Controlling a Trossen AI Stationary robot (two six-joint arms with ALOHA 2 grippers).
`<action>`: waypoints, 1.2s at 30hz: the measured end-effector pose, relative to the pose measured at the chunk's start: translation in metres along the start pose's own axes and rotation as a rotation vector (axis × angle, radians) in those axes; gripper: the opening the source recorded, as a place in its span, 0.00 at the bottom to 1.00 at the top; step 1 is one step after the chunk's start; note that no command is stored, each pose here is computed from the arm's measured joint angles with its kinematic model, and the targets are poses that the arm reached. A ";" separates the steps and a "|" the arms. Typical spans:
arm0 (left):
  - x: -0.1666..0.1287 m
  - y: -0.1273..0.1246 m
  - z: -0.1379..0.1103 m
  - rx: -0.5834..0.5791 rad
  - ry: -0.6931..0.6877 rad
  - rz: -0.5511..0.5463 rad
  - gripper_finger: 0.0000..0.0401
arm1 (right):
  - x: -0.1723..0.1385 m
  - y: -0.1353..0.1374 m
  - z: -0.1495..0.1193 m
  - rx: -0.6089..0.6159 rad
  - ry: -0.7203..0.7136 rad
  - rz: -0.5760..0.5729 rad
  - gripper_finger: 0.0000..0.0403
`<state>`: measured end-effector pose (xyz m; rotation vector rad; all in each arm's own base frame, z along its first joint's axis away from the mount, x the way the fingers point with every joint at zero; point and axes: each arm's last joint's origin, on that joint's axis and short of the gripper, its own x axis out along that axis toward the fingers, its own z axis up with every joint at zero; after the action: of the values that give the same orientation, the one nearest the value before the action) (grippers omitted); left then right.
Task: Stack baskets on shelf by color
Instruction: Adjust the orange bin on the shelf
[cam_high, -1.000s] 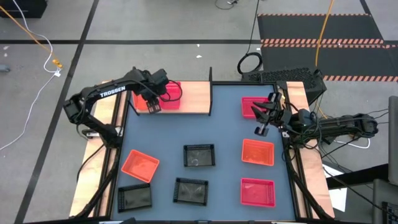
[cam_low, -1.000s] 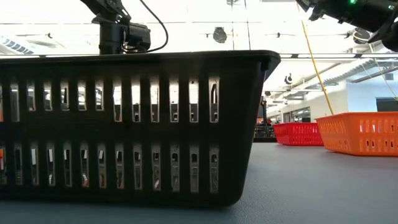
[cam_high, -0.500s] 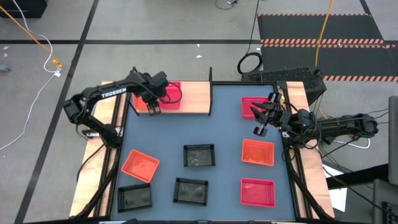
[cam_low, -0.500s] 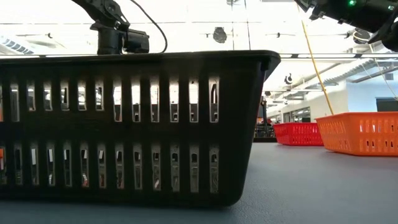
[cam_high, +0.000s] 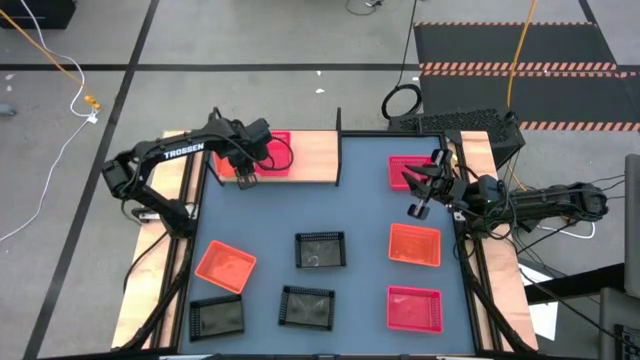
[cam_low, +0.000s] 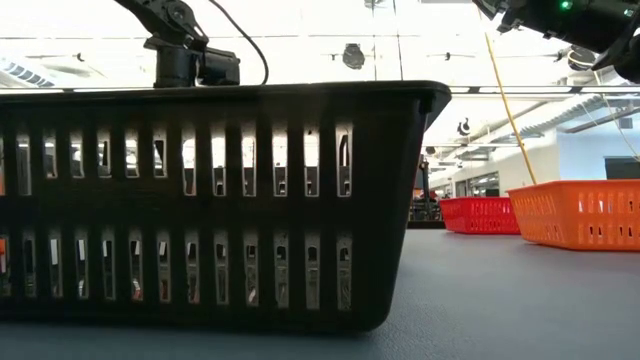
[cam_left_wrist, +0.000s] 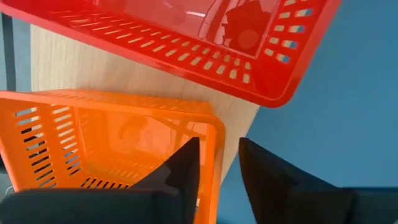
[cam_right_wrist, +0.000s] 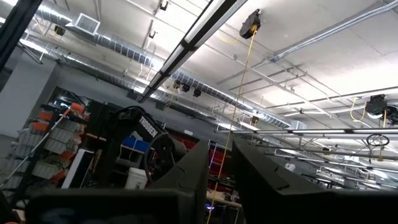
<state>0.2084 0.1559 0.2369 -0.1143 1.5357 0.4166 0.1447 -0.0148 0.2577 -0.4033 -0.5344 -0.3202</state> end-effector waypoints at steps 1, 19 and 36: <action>0.000 0.000 0.000 0.000 0.000 0.000 0.25 | 0.000 0.000 0.000 0.000 0.000 0.000 0.16; -0.003 -0.019 -0.003 0.168 0.066 -0.036 0.13 | 0.000 0.000 0.000 -0.001 0.000 0.001 0.16; -0.003 -0.013 -0.003 0.329 0.091 0.081 0.13 | 0.000 0.000 -0.001 -0.002 0.006 0.003 0.16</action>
<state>0.2101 0.1424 0.2375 0.1876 1.6820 0.2199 0.1451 -0.0148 0.2572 -0.4050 -0.5279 -0.3186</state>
